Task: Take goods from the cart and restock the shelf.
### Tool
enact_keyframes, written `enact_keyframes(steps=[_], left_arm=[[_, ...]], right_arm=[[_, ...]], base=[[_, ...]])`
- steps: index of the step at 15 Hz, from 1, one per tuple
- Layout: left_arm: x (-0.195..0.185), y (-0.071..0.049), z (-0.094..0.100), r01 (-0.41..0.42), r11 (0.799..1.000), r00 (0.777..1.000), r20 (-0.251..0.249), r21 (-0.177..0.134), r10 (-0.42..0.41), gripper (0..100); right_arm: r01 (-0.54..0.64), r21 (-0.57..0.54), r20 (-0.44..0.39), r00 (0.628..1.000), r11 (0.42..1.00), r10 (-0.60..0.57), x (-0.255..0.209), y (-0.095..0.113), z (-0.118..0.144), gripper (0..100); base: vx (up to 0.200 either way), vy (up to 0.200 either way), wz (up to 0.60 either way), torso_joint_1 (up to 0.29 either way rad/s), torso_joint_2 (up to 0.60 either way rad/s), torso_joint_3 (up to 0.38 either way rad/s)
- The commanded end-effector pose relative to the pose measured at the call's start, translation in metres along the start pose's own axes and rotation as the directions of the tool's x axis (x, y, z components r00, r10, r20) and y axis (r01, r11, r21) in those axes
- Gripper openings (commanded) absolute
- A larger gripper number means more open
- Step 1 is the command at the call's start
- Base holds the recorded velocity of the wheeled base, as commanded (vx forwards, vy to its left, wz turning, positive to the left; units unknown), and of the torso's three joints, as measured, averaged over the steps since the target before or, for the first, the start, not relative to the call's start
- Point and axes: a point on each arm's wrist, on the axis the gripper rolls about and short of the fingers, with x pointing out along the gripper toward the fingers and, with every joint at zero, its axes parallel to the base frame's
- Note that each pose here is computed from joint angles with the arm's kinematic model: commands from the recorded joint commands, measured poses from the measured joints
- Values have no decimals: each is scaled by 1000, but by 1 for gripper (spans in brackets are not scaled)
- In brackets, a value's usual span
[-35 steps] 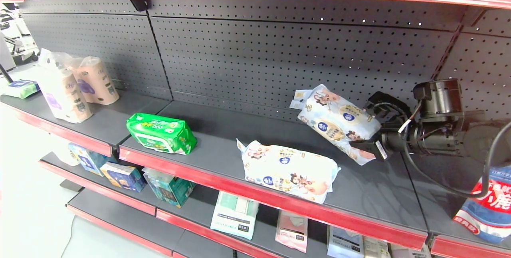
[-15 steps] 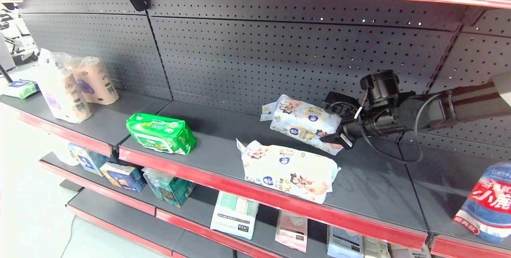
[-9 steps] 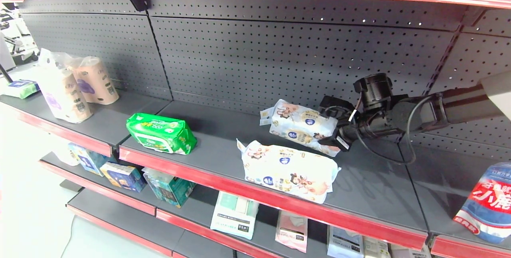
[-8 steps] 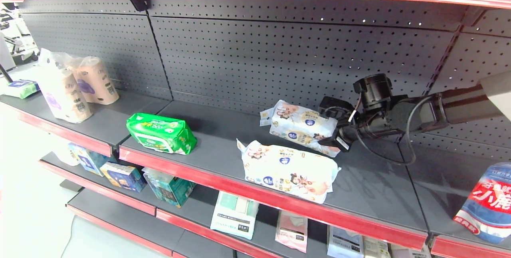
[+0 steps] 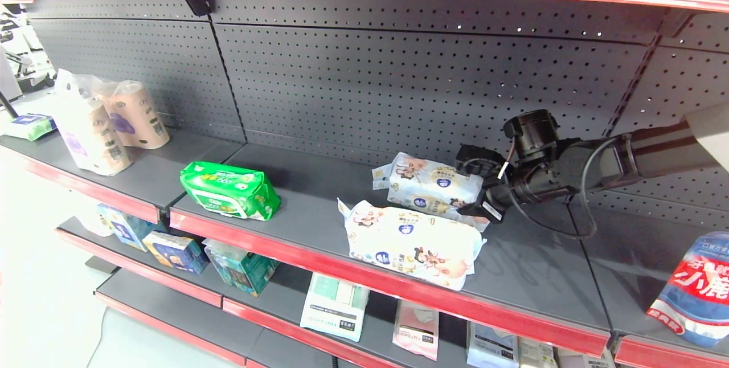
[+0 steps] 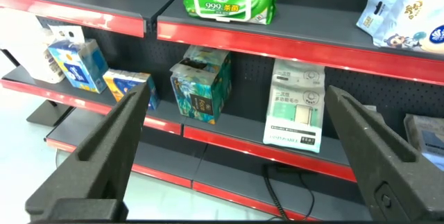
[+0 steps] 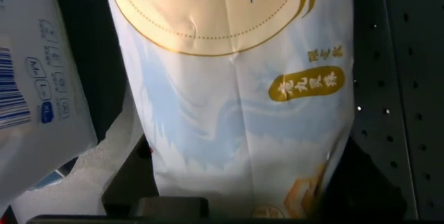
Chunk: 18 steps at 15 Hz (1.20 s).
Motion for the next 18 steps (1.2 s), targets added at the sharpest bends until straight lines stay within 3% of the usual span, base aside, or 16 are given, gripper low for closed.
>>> enact_keyframes(steps=[1,7,8,18], left_arm=[[0,0,0,0,1000,1000,-1,0,0,100],[0,0,0,0,1000,1000,-1,0,0,100],[0,0,0,0,1000,1000,-1,0,0,100],[0,0,0,0,1000,1000,-1,0,0,100]], right_arm=[[-7,-5,0,1000,1000,7,-1,3,1,0],[-21,-17,-9,1000,1000,21,1,8,0,0],[-24,-16,-10,1000,1000,24,1,9,-1,100],[54,11,-21,998,998,-54,-14,-5,-3,100]], base=[[0,0,0,0,0,0],[0,0,0,0,0,0],[0,0,0,0,0,0],[0,0,0,0,0,0]])
